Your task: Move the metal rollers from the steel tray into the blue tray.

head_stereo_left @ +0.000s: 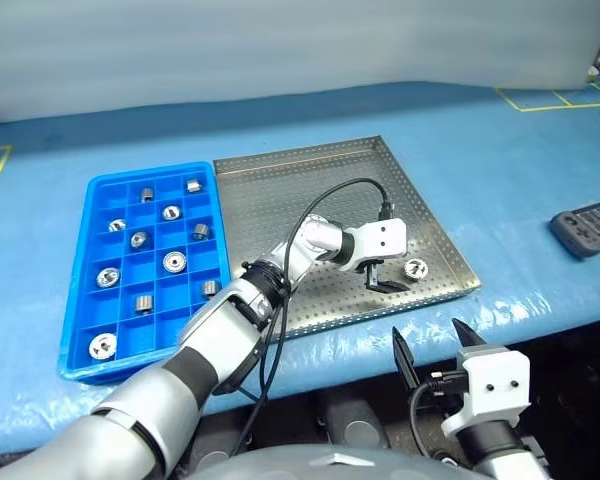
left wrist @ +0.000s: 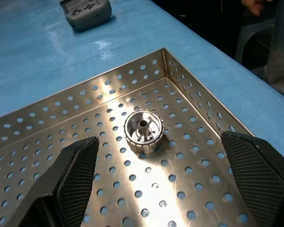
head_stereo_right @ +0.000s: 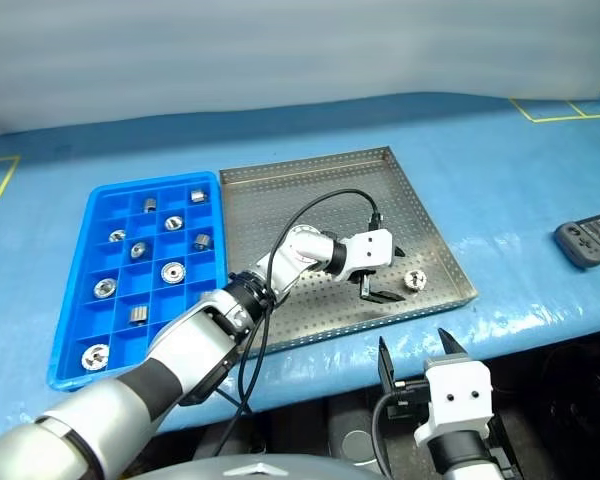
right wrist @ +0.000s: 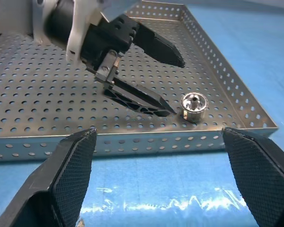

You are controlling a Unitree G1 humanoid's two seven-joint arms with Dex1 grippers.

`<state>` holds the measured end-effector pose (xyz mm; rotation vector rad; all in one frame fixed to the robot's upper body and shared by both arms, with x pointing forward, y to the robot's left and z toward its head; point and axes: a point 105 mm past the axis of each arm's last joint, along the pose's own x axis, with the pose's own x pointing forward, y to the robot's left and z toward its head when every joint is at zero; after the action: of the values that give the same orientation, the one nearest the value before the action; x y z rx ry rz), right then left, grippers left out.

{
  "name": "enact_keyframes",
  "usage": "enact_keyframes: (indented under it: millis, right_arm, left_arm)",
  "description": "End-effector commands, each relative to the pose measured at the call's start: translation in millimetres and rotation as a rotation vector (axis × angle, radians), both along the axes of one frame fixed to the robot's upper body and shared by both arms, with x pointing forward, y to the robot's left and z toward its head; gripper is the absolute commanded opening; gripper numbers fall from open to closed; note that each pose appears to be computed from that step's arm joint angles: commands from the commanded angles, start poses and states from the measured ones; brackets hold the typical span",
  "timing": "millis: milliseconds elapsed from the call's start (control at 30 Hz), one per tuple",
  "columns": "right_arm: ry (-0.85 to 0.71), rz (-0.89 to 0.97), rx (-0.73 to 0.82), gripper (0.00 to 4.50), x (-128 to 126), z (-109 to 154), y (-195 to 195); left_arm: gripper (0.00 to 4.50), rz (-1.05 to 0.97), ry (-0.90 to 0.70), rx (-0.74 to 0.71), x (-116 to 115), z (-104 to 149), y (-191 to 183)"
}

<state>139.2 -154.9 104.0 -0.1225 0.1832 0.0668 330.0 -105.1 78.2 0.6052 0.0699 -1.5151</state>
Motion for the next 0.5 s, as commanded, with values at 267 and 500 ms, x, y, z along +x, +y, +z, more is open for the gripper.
enact_keyframes:
  millis: [267,500]
  right_arm:
    - [-0.08,-0.027,0.018,4.47,-3.0,17.0,7.9]
    - [-0.086,-0.039,0.013,4.47,-2.2,17.3,8.3]
  left_arm:
    - [4.5,0.079,-0.045,-0.071,-3.1,9.4,-34.2]
    - [4.5,0.169,0.049,-0.112,-4.5,4.3,-42.5]
